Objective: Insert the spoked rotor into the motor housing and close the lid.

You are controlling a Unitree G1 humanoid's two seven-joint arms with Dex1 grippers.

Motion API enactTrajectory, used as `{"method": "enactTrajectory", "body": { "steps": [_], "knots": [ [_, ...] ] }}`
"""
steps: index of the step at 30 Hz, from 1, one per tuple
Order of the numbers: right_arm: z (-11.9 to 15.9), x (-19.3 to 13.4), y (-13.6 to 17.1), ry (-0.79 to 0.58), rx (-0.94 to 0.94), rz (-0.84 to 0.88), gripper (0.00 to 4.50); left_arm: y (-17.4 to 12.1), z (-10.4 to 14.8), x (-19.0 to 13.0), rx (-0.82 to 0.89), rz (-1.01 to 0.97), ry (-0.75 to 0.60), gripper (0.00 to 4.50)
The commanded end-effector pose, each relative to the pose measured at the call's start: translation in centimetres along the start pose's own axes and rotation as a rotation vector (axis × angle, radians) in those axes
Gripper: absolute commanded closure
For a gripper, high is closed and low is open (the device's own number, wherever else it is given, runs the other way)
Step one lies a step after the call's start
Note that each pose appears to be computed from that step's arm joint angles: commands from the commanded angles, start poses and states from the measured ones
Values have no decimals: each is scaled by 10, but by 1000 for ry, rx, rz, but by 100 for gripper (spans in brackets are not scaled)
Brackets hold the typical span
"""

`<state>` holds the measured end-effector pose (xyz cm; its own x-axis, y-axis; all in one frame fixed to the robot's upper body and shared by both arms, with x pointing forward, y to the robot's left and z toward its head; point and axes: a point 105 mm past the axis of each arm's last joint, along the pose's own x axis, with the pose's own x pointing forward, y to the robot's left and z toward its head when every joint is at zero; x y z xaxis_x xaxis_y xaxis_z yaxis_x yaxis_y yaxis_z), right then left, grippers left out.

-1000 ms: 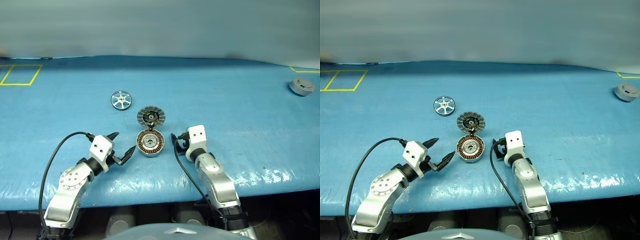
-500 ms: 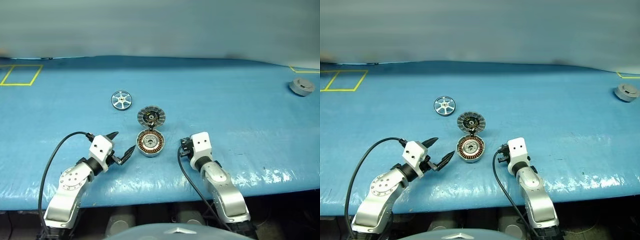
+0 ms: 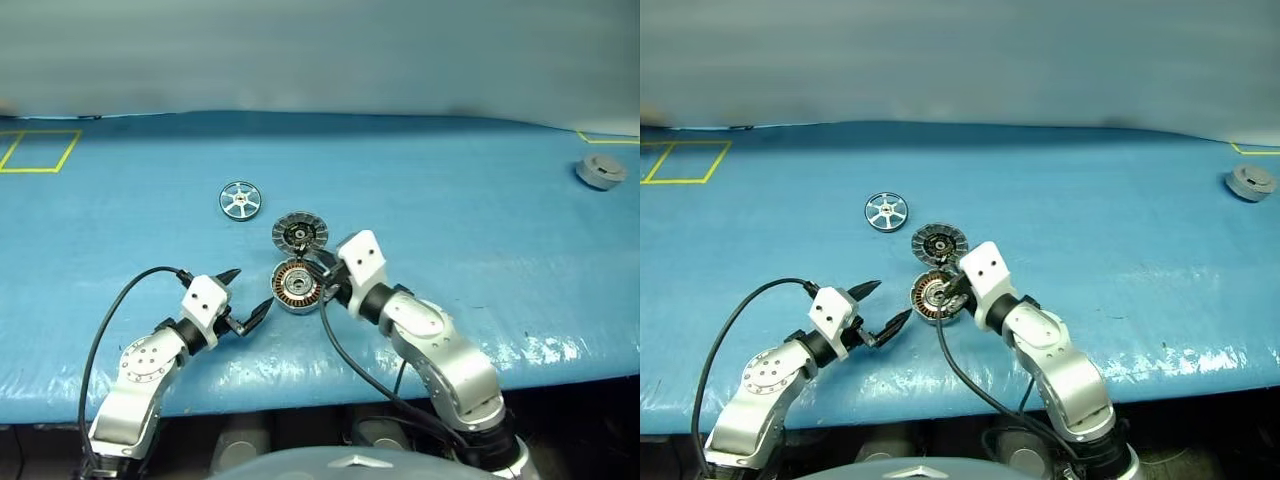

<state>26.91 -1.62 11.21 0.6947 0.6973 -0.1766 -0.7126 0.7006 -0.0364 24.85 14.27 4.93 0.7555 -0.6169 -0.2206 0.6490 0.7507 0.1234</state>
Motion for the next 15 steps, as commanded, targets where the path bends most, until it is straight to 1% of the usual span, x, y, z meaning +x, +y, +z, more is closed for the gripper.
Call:
{"method": "enactTrajectory", "body": {
  "steps": [1,7,15],
  "knots": [
    [-10,8,11,35,-12,42,384,-5,5,-1,-4,-28,-33,0],
    [-33,15,11,100,13,32,384,-8,4,-4,-8,-37,-27,0],
    [-44,15,7,128,30,11,384,-8,3,-5,-4,-37,-24,0]
  ]
}}
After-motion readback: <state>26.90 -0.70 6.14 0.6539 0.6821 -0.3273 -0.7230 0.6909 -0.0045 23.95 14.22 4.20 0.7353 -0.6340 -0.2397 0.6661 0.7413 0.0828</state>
